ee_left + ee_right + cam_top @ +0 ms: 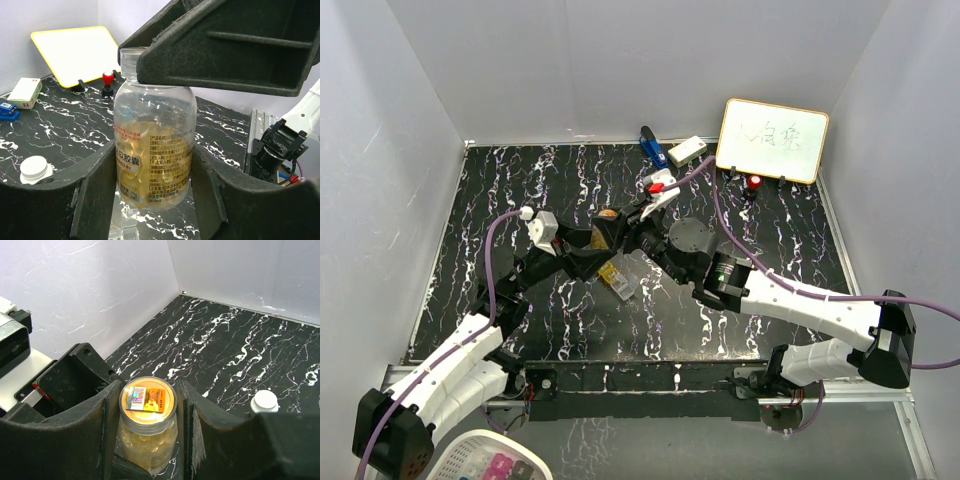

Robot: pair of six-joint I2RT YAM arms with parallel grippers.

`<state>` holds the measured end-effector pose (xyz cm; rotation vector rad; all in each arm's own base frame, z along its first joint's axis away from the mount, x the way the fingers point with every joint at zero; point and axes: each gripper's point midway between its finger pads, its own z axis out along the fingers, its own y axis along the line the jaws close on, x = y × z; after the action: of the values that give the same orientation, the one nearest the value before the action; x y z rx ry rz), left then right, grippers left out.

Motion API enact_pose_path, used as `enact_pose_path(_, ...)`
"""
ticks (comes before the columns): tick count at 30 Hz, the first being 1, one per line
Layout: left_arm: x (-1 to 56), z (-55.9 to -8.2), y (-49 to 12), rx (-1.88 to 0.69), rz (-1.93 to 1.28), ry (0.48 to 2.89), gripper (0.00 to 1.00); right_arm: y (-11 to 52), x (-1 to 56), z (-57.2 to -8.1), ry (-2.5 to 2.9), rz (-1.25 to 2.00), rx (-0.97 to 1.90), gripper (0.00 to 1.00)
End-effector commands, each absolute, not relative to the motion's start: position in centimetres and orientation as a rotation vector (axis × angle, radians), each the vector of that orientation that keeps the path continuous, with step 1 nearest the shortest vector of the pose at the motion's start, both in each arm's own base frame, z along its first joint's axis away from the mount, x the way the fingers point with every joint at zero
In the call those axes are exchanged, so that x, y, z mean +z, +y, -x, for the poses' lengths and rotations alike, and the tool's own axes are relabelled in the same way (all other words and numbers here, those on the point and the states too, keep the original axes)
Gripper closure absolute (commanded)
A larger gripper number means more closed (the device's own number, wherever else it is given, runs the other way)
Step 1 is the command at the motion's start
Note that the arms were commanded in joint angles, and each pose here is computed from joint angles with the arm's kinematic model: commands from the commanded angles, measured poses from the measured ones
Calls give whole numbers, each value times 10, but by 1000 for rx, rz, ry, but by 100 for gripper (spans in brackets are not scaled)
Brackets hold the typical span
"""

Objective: Sort the pills into containers
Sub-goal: Open the lid of the pill bottle.

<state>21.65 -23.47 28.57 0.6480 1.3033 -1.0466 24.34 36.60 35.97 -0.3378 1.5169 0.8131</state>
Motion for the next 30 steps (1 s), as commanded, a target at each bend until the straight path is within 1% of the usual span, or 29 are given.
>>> enact_pose_path(1, 306, -202, -238, -1082, -700, 1199, 100, 368, 383, -233, 1458, 402, 898, 87)
enact_pose_path(3, 312, -193, -242, -1123, -741, 1167, 100, 367, 386, -230, 1455, 444, 974, 91)
enact_pose_path(5, 319, -183, -246, -1173, -790, 1129, 100, 361, 388, -228, 1450, 489, 1068, 93)
enact_pose_path(9, 335, -162, -251, -1276, -864, 1037, 100, 344, 392, -227, 1419, 551, 1225, 97)
enact_pose_path(13, 347, -145, -253, -1364, -920, 957, 100, 336, 391, -225, 1398, 608, 1297, 100)
enact_pose_path(17, 359, -131, -252, -1424, -953, 884, 100, 332, 393, -218, 1352, 646, 1394, 100)
enact_pose_path(24, 366, -120, -250, -1503, -959, 826, 100, 338, 398, -211, 1248, 700, 1522, 100)
enact_pose_path(30, 374, -109, -247, -1577, -964, 775, 100, 345, 403, -191, 1091, 863, 1651, 100)
